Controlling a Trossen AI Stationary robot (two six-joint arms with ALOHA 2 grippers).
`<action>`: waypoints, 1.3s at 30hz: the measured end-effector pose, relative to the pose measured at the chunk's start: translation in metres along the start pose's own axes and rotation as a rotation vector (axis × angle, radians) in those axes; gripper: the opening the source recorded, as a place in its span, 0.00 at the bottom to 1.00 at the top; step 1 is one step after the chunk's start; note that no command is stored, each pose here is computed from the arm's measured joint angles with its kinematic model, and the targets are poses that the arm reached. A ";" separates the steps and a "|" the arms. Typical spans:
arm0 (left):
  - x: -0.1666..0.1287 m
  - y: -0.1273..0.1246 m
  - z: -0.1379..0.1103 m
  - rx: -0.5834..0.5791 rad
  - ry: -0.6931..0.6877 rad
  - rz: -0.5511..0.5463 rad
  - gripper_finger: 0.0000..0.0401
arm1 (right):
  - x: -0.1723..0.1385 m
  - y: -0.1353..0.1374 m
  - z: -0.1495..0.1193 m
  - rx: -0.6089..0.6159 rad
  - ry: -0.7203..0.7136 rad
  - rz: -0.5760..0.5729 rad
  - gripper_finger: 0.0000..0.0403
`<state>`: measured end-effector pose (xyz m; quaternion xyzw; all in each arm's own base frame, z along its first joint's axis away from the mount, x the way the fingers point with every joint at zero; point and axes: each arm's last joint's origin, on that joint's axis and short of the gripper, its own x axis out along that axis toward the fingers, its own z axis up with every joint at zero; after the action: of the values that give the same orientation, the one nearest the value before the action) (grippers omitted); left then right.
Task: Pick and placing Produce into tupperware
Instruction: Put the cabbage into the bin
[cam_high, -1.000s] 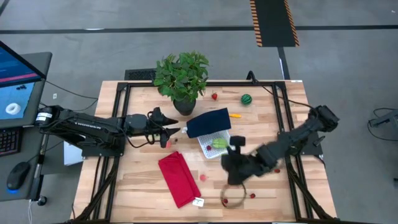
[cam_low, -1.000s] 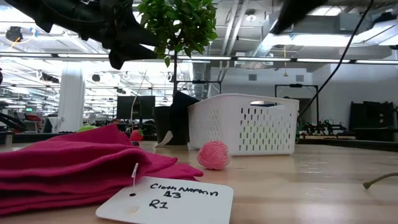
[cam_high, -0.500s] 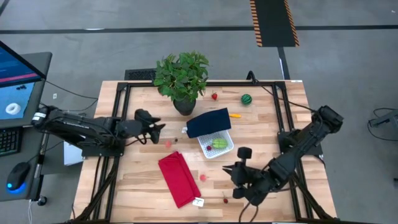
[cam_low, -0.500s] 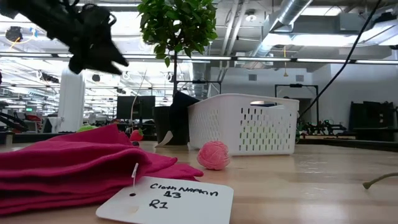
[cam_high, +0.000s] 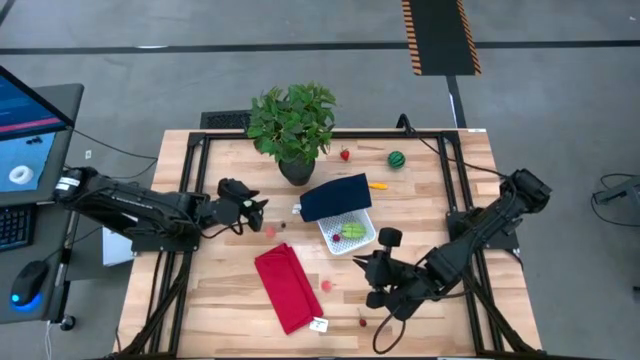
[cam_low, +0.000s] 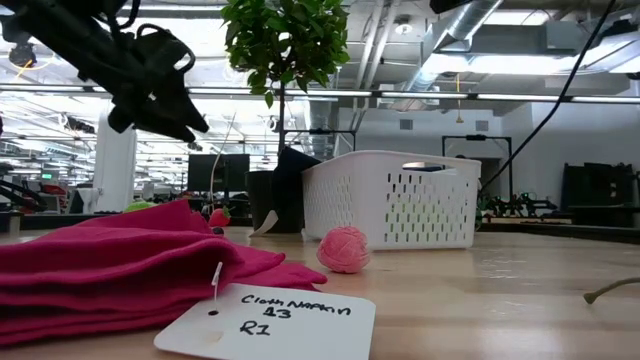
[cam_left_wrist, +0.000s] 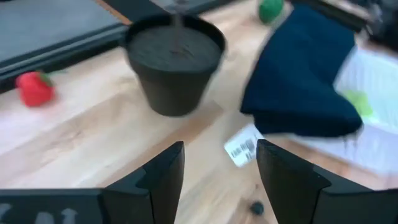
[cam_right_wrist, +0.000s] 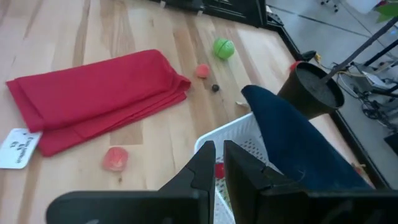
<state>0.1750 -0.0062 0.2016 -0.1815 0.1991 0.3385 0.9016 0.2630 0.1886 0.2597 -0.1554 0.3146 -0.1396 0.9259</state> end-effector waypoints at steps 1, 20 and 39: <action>-0.001 0.000 0.000 -0.011 -0.018 0.020 0.49 | 0.000 0.000 0.000 -0.003 0.001 -0.001 0.14; -0.011 -0.010 -0.007 0.008 0.022 -0.084 0.81 | -0.001 -0.001 -0.003 0.124 0.023 -0.008 0.14; -0.038 0.004 0.035 0.229 0.337 0.094 0.83 | -0.015 0.011 -0.004 0.180 -0.029 0.023 0.14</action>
<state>0.1537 -0.0076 0.2490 -0.1224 0.3927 0.3198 0.8535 0.2506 0.2035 0.2605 -0.0698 0.2891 -0.1546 0.9421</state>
